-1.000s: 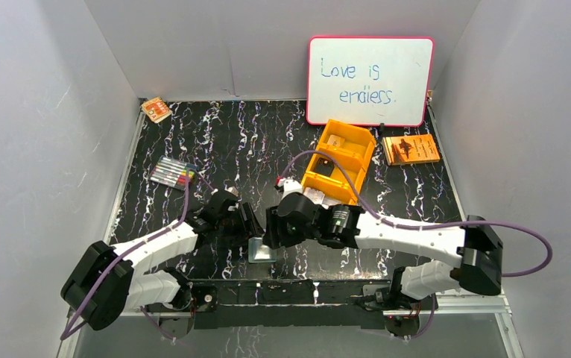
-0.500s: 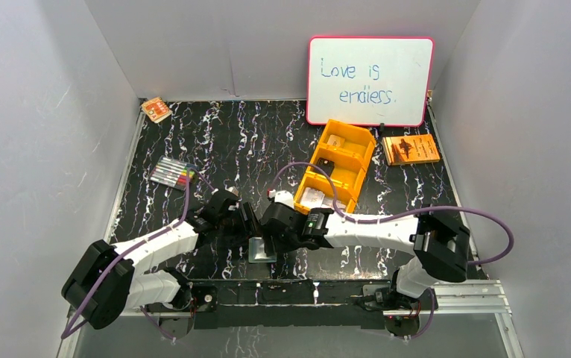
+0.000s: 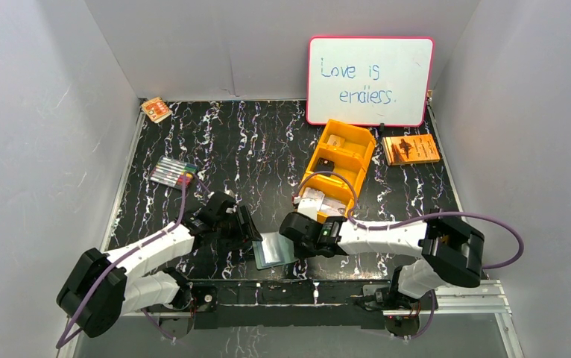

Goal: Put the credit cards into the card holder
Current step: Open the card holder at the center of the board.

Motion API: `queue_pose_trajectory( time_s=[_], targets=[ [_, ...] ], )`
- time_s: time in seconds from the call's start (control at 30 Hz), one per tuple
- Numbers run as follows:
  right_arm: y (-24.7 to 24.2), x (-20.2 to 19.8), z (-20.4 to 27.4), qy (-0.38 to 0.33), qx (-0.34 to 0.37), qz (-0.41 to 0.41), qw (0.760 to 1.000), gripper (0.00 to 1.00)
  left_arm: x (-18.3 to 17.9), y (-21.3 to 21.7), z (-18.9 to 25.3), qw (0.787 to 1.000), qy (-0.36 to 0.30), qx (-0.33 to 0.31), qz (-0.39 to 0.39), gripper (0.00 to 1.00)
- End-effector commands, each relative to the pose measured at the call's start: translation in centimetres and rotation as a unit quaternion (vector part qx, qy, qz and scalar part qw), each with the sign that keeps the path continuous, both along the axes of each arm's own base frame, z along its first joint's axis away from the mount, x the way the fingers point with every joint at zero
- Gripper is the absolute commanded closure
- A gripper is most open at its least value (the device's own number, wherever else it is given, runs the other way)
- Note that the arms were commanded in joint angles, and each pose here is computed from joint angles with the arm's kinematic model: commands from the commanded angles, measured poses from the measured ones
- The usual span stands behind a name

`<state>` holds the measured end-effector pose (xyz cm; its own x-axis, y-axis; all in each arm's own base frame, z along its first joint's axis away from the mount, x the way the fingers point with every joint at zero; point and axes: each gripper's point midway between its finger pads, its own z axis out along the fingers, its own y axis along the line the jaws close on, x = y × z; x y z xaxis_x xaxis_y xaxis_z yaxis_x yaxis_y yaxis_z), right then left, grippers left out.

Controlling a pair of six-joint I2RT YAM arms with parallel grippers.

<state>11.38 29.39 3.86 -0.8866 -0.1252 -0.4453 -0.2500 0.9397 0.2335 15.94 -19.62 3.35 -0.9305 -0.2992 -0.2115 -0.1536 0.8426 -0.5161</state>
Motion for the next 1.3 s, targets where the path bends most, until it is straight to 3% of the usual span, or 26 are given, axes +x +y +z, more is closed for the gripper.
queue_pose_trajectory(
  time_s=[0.0,0.2,0.53,0.83,1.27],
  targets=[
    [-1.1,0.1,-0.7,0.002,0.005,-0.027,1.0,0.87,-0.4,0.2,0.4,1.0,0.003,0.003,-0.004,0.34],
    [-1.8,-0.3,-1.6,0.016,0.021,-0.045,0.999,0.95,-0.6,0.1,0.4,1.0,0.008,-0.004,0.001,0.34],
    [-2.7,-0.6,-1.9,0.024,0.041,-0.059,0.997,0.97,-0.8,-0.2,1.1,0.999,-0.007,-0.045,0.024,0.31],
    [-2.7,-0.9,-2.4,0.033,0.05,-0.062,0.996,0.99,-1.1,-1.1,-1.1,0.999,0.04,-0.031,0.0,0.34],
    [-2.0,-1.0,-2.3,0.037,0.055,-0.052,0.996,0.99,0.7,-3.7,2.3,0.997,0.007,-0.075,-0.032,0.4]
  ],
)
